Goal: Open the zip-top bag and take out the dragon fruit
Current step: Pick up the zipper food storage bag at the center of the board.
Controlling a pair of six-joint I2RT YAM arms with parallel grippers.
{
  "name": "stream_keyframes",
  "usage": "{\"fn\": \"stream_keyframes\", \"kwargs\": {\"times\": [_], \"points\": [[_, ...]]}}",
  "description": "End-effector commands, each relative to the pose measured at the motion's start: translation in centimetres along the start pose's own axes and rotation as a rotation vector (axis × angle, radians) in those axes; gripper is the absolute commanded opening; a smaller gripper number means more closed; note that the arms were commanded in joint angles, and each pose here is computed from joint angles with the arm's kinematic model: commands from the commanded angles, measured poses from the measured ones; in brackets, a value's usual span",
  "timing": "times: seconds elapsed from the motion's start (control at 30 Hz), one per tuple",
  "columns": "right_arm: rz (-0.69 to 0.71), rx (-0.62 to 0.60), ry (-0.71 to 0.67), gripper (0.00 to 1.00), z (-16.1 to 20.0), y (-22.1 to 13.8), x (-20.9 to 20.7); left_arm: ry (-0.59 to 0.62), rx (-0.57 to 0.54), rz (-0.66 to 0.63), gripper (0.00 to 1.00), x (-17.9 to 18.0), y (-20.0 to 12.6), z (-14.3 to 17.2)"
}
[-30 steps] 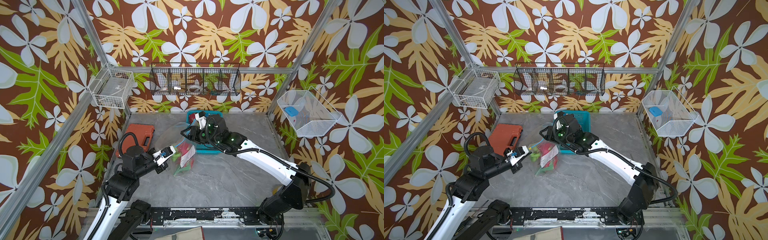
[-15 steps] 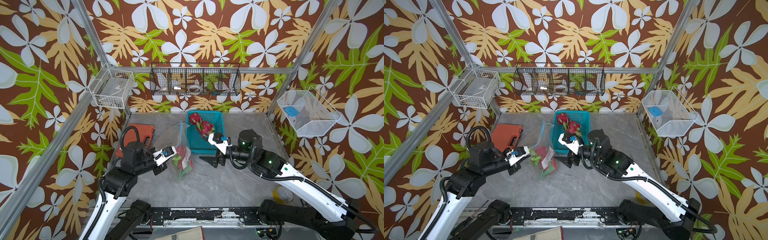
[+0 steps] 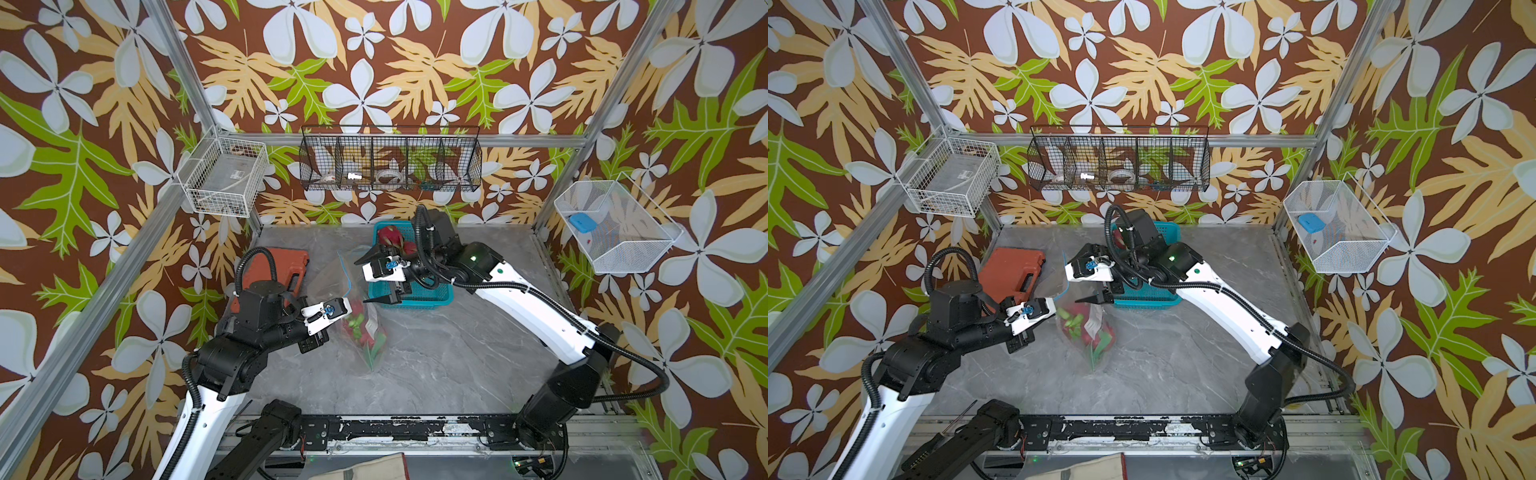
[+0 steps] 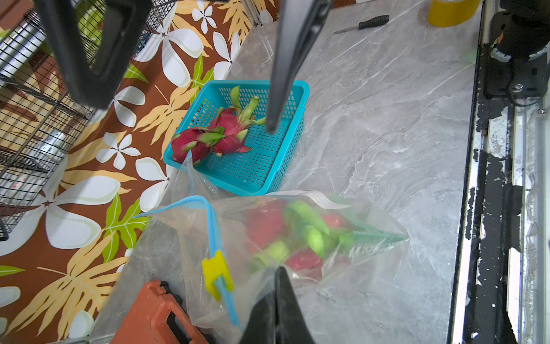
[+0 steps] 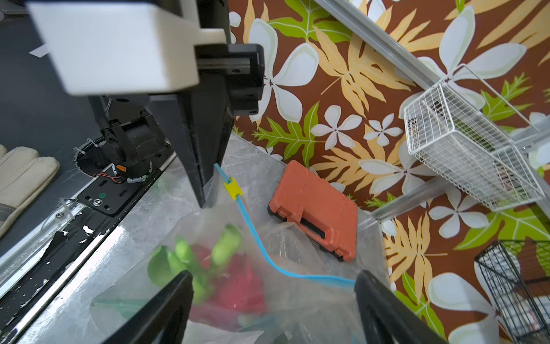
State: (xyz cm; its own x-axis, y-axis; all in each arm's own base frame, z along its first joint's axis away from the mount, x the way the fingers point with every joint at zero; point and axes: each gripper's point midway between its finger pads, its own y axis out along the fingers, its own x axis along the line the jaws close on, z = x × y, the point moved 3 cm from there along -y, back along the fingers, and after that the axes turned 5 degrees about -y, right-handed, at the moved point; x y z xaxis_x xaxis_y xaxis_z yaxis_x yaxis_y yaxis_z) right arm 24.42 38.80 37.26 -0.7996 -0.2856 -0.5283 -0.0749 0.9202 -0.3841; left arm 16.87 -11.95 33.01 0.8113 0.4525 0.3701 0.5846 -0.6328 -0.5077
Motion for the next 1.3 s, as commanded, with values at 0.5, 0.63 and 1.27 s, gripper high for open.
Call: {"fn": "stream_keyframes", "kwargs": {"times": [0.5,0.63,1.27], "points": [[-0.223,-0.099,0.145,0.74,3.2,7.0,0.2,0.077,-0.002,-0.113,0.00,1.5,-1.3,-0.9],[-0.202,-0.116,0.180,0.83,3.9,10.0,-0.9,-0.069,0.127,-0.317,0.02,4.1,-0.6,2.4],[-0.367,-0.128,0.575,0.76,6.6,18.3,4.1,-0.400,0.320,-0.284,0.59,5.7,-1.3,8.2]]}}
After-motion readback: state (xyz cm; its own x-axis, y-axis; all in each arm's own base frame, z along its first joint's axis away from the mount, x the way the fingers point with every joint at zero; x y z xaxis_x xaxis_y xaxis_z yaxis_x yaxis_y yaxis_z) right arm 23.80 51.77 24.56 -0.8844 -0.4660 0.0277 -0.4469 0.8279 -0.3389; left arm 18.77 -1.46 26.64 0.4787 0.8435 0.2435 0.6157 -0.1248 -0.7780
